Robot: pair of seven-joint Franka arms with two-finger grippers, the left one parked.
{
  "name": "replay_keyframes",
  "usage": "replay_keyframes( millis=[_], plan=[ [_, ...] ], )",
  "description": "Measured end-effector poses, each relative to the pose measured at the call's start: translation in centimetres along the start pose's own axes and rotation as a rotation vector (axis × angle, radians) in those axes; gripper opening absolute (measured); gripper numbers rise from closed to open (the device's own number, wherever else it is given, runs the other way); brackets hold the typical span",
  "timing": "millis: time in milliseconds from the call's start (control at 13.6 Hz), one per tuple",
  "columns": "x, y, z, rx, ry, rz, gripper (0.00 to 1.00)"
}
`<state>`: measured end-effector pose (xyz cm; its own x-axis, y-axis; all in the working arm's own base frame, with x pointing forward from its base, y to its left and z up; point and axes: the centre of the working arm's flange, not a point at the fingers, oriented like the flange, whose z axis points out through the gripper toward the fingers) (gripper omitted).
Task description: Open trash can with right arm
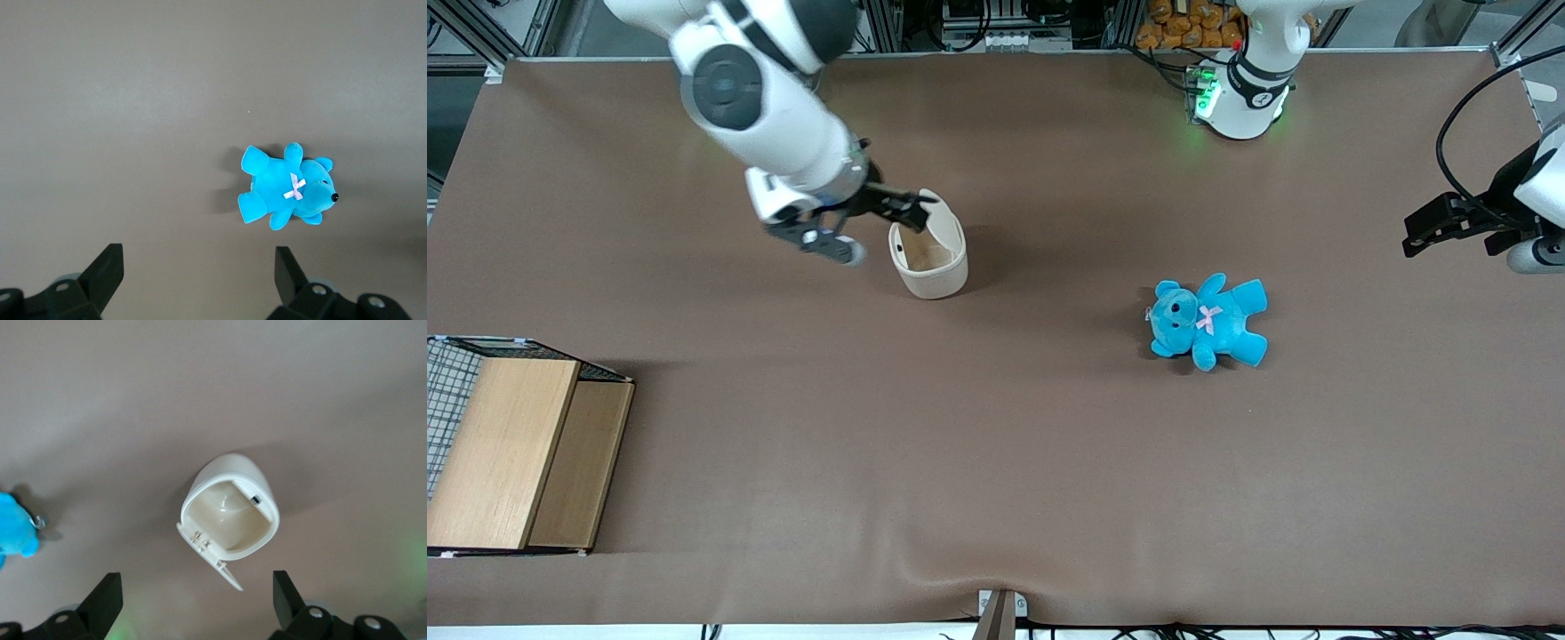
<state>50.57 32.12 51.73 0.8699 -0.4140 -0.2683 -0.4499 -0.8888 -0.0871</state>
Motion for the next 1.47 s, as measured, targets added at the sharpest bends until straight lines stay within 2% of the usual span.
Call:
replay_keyframes(
  millis=[294,589,810,1031,1252,1472],
  plan=[
    [4.7,4.3,-5.9,0.018,-0.002,0.009,1.00],
    [8.0,7.9,-9.1,0.027,0.016,-0.038,1.00],
    [10.4,12.5,-12.2,0.029,0.048,-0.123,1.00],
    [11.0,17.9,-16.0,0.029,0.078,-0.173,1.00],
    [9.4,20.8,-18.9,-0.017,0.133,-0.202,1.00],
    [9.2,23.4,-20.8,-0.027,0.166,-0.220,1.00]
  ],
)
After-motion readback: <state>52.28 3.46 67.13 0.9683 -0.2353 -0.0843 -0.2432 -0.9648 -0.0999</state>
